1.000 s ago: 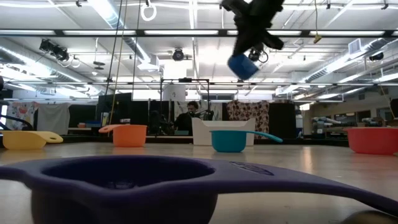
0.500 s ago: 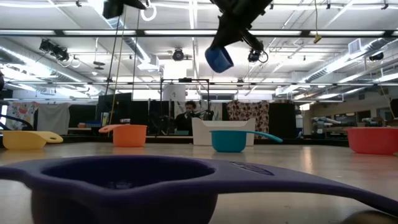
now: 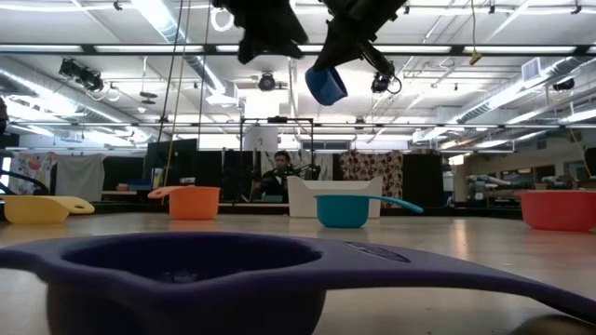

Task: Nest measuring cups in basket
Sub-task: Stack the blue measuring cup on the orange measuring cup

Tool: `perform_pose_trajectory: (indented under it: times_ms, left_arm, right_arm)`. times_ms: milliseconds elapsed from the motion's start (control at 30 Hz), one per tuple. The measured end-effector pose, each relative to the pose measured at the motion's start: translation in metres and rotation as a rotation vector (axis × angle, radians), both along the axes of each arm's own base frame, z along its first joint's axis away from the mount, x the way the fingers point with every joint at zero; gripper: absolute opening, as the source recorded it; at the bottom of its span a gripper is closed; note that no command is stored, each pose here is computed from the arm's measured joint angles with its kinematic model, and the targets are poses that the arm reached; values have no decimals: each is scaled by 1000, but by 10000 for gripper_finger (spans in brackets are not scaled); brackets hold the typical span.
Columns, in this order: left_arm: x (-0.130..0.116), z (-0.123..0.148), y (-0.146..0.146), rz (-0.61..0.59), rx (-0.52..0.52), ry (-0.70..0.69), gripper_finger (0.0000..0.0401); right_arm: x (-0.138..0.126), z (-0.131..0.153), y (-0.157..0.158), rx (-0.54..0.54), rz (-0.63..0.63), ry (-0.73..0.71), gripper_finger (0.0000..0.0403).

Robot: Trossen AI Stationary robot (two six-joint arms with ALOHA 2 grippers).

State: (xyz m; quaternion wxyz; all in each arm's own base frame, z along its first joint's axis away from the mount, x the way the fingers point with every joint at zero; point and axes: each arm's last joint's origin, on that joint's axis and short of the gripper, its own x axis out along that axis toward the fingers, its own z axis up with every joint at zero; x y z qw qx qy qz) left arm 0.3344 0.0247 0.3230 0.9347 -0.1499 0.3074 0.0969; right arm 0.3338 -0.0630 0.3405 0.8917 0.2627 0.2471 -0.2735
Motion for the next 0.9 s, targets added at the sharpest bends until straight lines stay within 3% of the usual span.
perform_pose_trajectory:
  times_ms: [133, 267, 900]
  left_arm:
    - [10, -7, -7, 26, 224, 19, 126]
    - [14, -8, -14, 8, 335, 26, 126]
    - [17, -6, 9, 88, 353, -10, 126]
  right_arm:
    - [0, 0, 0, -7, 6, 1, 12]
    - [1, 2, 0, -15, 11, -10, 12]
    - [-1, 24, 18, -124, 76, -130, 12]
